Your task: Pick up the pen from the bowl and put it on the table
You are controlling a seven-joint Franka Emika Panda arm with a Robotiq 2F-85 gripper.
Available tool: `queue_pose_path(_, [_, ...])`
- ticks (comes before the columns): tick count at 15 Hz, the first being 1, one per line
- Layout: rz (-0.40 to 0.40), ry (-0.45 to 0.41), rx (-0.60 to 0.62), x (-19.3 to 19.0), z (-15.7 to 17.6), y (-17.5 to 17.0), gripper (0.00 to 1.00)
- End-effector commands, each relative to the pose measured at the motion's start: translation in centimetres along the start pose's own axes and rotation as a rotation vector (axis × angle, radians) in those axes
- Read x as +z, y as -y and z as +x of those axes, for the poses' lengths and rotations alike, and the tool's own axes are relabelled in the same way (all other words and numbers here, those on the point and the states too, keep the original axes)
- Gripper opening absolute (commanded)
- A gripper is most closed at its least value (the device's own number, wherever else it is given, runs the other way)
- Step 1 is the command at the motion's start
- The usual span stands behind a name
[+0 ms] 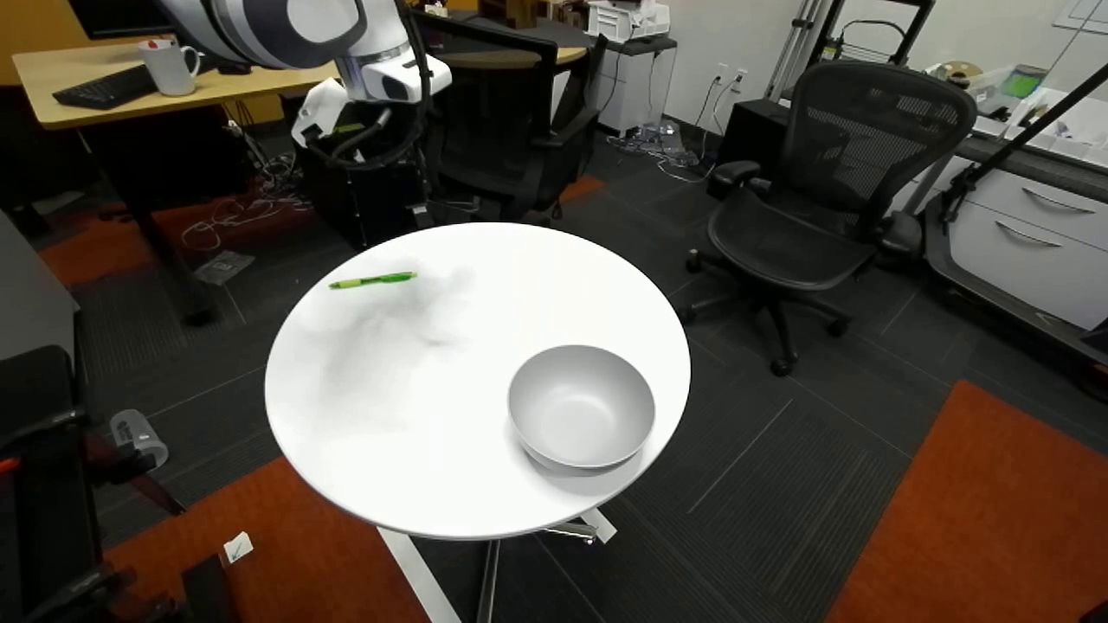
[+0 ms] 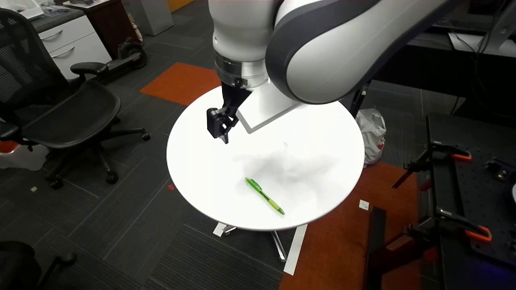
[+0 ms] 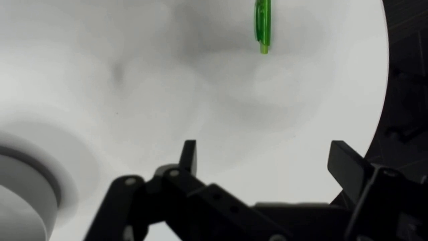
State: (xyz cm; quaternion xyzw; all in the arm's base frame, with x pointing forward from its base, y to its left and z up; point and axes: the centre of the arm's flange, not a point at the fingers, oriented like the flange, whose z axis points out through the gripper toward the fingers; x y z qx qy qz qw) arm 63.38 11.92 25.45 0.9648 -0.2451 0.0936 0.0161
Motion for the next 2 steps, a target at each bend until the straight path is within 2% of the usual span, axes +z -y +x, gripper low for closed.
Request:
queue_pose_path(1, [-0.002,0.002,-0.001,0.17,-0.07,0.00,1.00])
queue_pose_path(2, [-0.003,0.004,-0.002,0.32,-0.16,0.04,1.00])
